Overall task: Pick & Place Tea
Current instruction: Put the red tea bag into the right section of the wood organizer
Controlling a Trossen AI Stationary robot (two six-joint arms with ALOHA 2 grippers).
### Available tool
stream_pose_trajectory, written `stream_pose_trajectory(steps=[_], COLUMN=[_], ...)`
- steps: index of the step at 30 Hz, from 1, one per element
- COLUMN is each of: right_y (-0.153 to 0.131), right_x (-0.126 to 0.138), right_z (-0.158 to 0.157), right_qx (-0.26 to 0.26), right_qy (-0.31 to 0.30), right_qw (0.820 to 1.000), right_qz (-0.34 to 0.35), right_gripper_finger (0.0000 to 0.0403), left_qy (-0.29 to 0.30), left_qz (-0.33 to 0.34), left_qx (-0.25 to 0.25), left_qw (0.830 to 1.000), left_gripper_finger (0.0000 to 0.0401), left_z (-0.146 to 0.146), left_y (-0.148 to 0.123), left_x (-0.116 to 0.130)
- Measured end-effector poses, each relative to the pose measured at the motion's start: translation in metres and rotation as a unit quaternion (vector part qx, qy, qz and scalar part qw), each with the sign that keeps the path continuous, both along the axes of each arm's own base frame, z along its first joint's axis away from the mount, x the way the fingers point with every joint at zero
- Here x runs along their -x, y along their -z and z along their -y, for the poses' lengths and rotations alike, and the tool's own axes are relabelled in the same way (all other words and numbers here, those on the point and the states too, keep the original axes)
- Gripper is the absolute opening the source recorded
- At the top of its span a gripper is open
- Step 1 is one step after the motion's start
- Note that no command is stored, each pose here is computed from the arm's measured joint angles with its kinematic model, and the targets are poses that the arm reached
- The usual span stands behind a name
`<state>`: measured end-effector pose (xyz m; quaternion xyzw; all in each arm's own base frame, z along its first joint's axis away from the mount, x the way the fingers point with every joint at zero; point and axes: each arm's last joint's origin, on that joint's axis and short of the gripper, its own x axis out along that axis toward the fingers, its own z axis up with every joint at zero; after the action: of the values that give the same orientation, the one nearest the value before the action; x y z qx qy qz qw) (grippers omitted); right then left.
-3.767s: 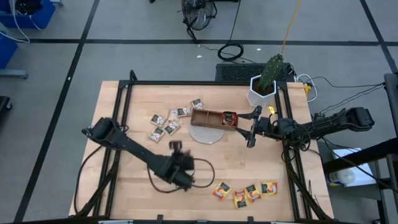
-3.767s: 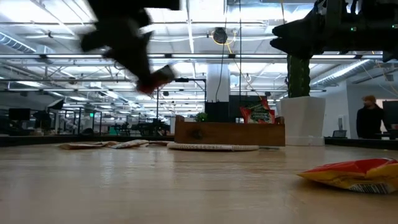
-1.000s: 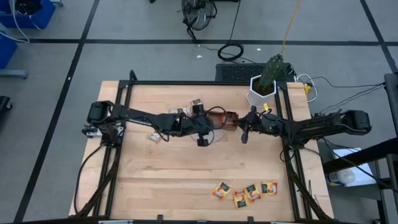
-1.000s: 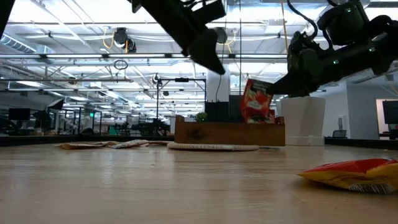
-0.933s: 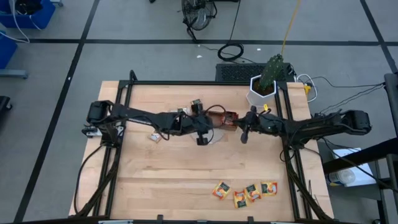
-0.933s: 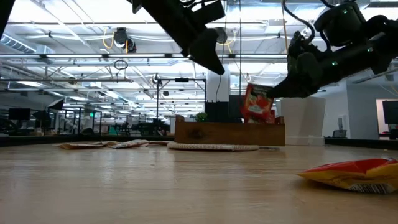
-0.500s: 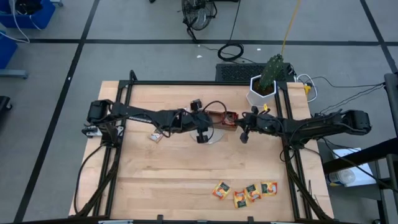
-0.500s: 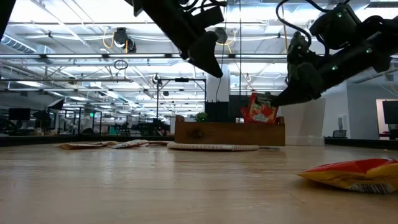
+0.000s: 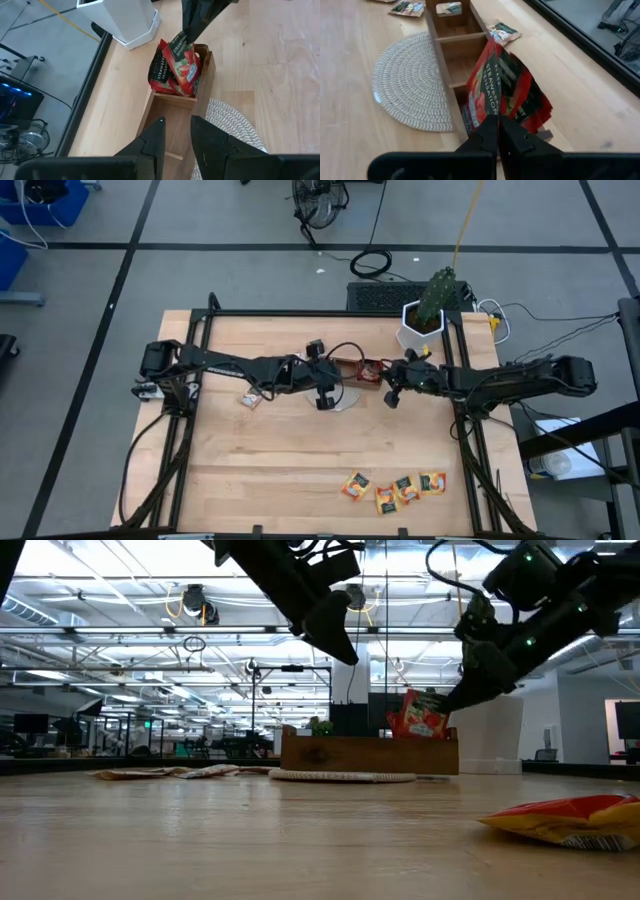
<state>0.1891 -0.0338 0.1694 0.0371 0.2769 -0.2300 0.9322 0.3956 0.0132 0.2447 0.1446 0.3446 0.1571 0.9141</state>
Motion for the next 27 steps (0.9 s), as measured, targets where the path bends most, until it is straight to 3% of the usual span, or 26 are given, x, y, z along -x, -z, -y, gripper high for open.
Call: stream_pose_trajectory(steps=[8,16,27], right_y=[-0.023,-0.016,-0.008], right_x=[-0.011,-0.030,-0.045], right_z=[-0.002,-0.002,0.000], right_qx=[-0.012,-0.036,-0.025], right_qy=[-0.007,-0.028,-0.017], right_qw=[0.998,0.991,0.989], right_qz=[-0.069,-0.122,-0.148], right_gripper_finger=[0.0000,0.0000,0.0000], left_qy=[0.001,0.001,-0.004], left_qz=[0.000,0.000,0.003], left_qx=[-0.001,-0.001,0.005], left_qw=[1.000,1.000,1.000], left_gripper_finger=[0.0097,0.0097,0.0097], left_z=[0.000,0.000,0.000], left_y=[0.000,0.000,0.000], left_x=[0.000,0.000,0.000])
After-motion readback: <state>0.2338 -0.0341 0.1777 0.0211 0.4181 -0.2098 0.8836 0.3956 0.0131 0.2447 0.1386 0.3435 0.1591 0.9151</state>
